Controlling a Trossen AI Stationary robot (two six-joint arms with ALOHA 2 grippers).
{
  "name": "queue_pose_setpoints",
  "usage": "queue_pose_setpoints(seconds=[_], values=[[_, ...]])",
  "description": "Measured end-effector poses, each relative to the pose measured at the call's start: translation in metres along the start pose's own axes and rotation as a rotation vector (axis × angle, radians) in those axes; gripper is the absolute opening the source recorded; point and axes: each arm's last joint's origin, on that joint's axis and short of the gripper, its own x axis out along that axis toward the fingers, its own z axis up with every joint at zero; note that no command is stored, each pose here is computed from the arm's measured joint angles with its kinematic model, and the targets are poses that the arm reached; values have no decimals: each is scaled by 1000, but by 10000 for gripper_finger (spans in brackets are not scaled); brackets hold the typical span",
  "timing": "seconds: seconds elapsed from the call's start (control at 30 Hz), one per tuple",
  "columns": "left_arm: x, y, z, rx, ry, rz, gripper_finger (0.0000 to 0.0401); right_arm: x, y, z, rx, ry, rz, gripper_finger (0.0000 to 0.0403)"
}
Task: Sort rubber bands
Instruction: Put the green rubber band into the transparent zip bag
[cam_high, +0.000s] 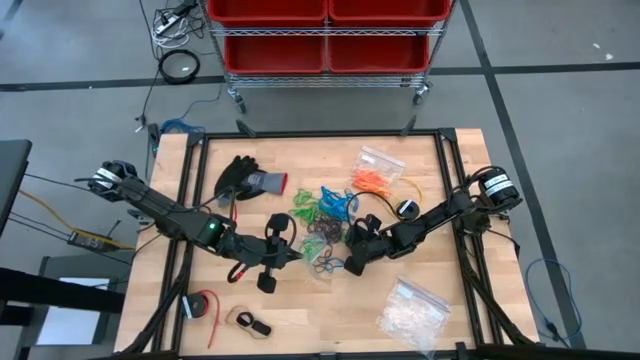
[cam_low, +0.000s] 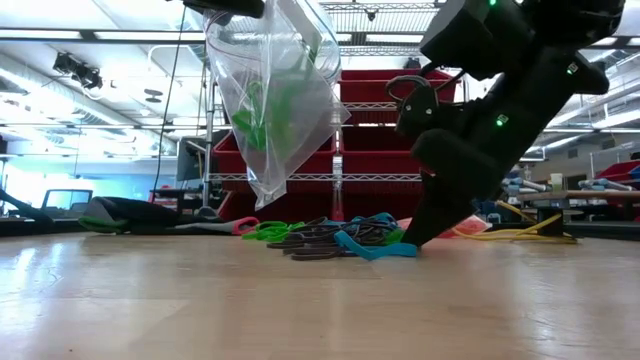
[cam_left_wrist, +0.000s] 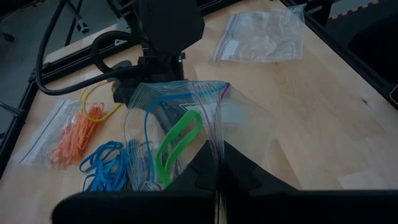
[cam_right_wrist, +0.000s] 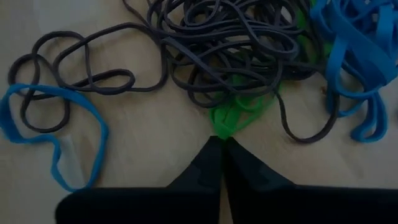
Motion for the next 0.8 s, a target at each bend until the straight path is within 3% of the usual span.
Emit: queue_pose_setpoints(seconds=[0.17,0.53,0.8], values=[[0,0,0,0,0,0,15,-22,11,2,-3,22,111,1],[0,0,1,-2,-5,1,15,-113,21,25,12,-259,243,0],[0,0,1,-2,-6,0,15,-128,24,38,-11,-405,291,0]])
